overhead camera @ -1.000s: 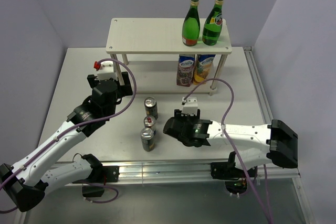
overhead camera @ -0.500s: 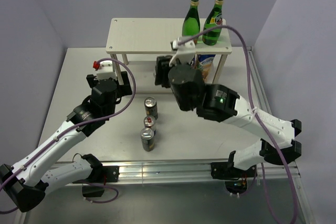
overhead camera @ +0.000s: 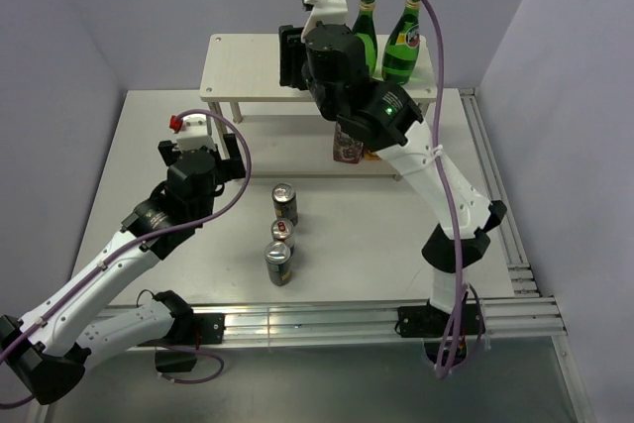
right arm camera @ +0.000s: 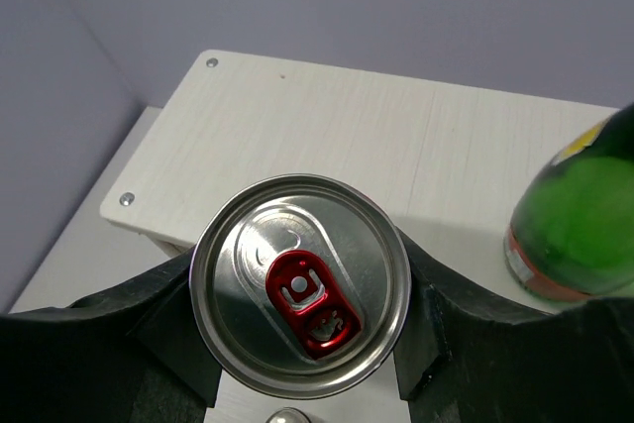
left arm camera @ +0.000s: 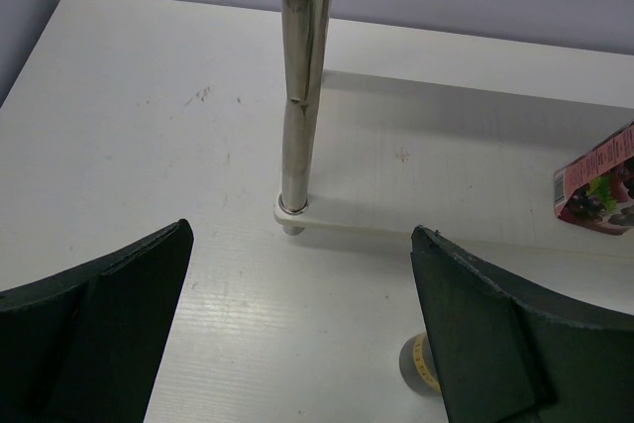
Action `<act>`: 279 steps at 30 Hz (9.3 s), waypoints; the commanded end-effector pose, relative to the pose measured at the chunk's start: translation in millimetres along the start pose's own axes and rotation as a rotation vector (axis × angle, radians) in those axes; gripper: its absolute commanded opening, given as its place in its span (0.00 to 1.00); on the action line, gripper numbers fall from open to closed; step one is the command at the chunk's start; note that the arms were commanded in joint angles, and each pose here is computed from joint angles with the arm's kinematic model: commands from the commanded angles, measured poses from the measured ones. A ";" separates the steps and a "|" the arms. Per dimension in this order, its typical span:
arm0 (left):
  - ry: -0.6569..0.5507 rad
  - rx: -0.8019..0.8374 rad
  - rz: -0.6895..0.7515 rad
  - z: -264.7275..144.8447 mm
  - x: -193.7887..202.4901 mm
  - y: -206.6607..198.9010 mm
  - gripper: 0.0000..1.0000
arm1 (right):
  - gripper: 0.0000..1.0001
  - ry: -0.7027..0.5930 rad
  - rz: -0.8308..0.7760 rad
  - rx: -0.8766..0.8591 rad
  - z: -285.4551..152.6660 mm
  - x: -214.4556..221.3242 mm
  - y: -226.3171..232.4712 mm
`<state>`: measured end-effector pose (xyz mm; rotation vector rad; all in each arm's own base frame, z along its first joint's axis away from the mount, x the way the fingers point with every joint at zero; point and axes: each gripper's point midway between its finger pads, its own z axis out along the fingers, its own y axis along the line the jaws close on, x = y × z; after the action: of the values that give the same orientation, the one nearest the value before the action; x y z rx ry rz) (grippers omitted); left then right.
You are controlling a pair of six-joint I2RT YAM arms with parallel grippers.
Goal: Place and organize the beverage onto the shelf
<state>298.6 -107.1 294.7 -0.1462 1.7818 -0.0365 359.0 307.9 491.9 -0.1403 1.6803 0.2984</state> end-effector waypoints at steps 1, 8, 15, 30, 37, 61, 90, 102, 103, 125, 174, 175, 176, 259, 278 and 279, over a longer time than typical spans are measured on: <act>-0.038 0.028 -0.039 -4.6 -19.7 -3.3 0.99 | 0.00 -0.089 0.035 -0.075 -3.0 -35.7 2.3; -0.034 0.033 -0.040 -4.8 -19.4 -4.4 0.99 | 0.02 -0.102 0.048 -0.088 17.2 -38.6 -1.8; -0.038 0.034 -0.045 -5.7 -21.1 -4.2 0.99 | 0.04 -0.057 0.057 -0.110 43.6 -20.3 -3.5; -0.041 0.036 -0.053 -6.5 -23.5 -2.7 0.99 | 0.52 -0.042 0.055 -0.109 63.1 -9.4 -5.7; -0.042 0.036 -0.056 -6.9 -24.0 -1.9 0.99 | 0.80 -0.050 0.059 -0.104 66.1 -9.7 -5.9; -0.045 0.031 -0.059 -6.3 -25.3 -0.3 0.99 | 1.00 0.110 0.089 -0.114 79.9 52.7 6.1; -0.053 0.027 -0.066 -7.8 -27.3 2.3 0.99 | 0.00 0.114 0.072 -0.078 59.4 72.5 15.3; -0.056 0.022 -0.067 -7.4 -27.9 3.3 0.99 | 0.00 -0.279 0.119 -0.175 16.1 -39.5 19.6; -0.055 0.018 -0.065 -7.0 -27.3 3.7 0.99 | 0.00 -0.330 0.132 -0.185 11.9 -52.4 20.1; -0.078 -0.017 -0.073 -6.9 -29.1 10.9 0.99 | 0.00 -0.869 -0.022 0.014 43.0 -38.5 5.4; -0.110 -0.037 -0.121 -8.3 -42.4 24.4 0.99 | 1.00 -0.676 -0.119 0.072 122.5 105.7 -17.0; -0.109 -0.036 -0.120 -8.3 -42.0 24.2 0.99 | 1.00 -0.679 -0.115 0.075 118.8 102.8 -17.6; -0.109 -0.037 -0.122 -8.5 -42.2 24.9 0.99 | 1.00 -0.683 -0.110 0.076 115.6 101.5 -17.1; -0.013 0.006 -0.080 12.2 -19.8 11.7 0.99 | 0.30 0.216 0.087 0.083 6.5 369.1 27.5; -0.021 -0.009 -0.082 11.8 -21.4 15.4 0.99 | 0.00 -0.079 0.116 0.146 7.5 224.5 16.9; -0.021 -0.011 -0.082 12.2 -21.1 15.5 0.99 | 0.00 -0.096 0.120 0.153 9.0 217.8 16.2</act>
<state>312.3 -91.3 287.7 -0.1828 1.8119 -0.0549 316.1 350.8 176.8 -0.1201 1.8229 0.1706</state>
